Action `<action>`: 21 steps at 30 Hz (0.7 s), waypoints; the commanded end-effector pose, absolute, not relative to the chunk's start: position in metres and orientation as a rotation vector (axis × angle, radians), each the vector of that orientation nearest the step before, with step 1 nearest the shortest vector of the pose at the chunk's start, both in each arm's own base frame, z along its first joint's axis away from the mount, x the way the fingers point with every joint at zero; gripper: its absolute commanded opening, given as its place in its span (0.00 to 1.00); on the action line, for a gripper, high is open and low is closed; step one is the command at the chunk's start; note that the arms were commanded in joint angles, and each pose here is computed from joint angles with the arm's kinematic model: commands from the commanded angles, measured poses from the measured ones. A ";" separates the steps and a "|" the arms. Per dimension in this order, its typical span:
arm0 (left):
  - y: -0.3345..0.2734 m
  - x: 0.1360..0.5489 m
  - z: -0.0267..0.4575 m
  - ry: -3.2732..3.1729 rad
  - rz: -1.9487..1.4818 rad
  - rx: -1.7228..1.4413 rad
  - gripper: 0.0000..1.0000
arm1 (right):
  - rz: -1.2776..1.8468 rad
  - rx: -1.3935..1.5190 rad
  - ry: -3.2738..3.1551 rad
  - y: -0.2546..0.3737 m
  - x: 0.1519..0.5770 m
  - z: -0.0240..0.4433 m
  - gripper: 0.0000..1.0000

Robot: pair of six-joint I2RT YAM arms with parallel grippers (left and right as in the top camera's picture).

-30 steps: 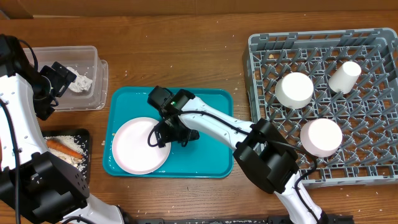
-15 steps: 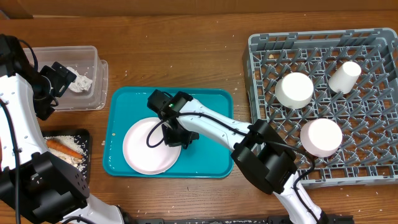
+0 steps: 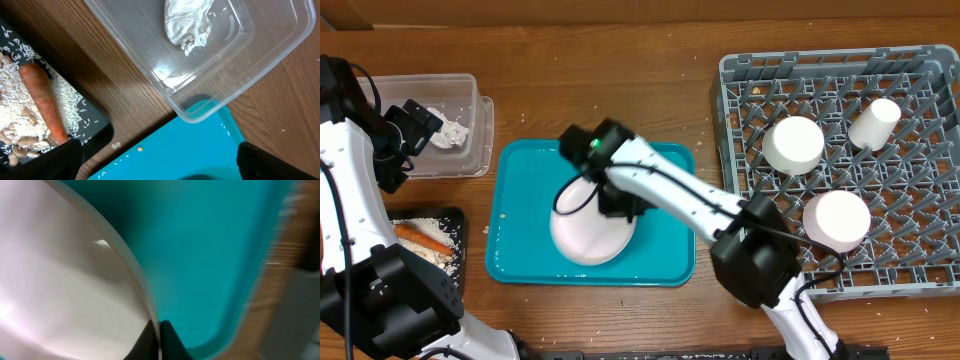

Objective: Sort waste into correct bins and load items into the dishwasher
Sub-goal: 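Lift the large plate and carry it to the rack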

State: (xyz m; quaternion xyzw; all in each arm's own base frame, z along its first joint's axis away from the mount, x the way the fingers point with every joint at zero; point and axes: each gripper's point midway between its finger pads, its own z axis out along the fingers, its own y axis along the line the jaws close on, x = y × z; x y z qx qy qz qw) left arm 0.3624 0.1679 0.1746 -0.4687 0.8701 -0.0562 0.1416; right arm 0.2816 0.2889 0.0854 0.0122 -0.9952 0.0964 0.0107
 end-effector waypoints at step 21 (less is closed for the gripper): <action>0.173 0.363 0.172 2.507 -0.143 -1.371 1.00 | 0.741 -1.246 -3.320 -0.036 0.375 0.285 0.04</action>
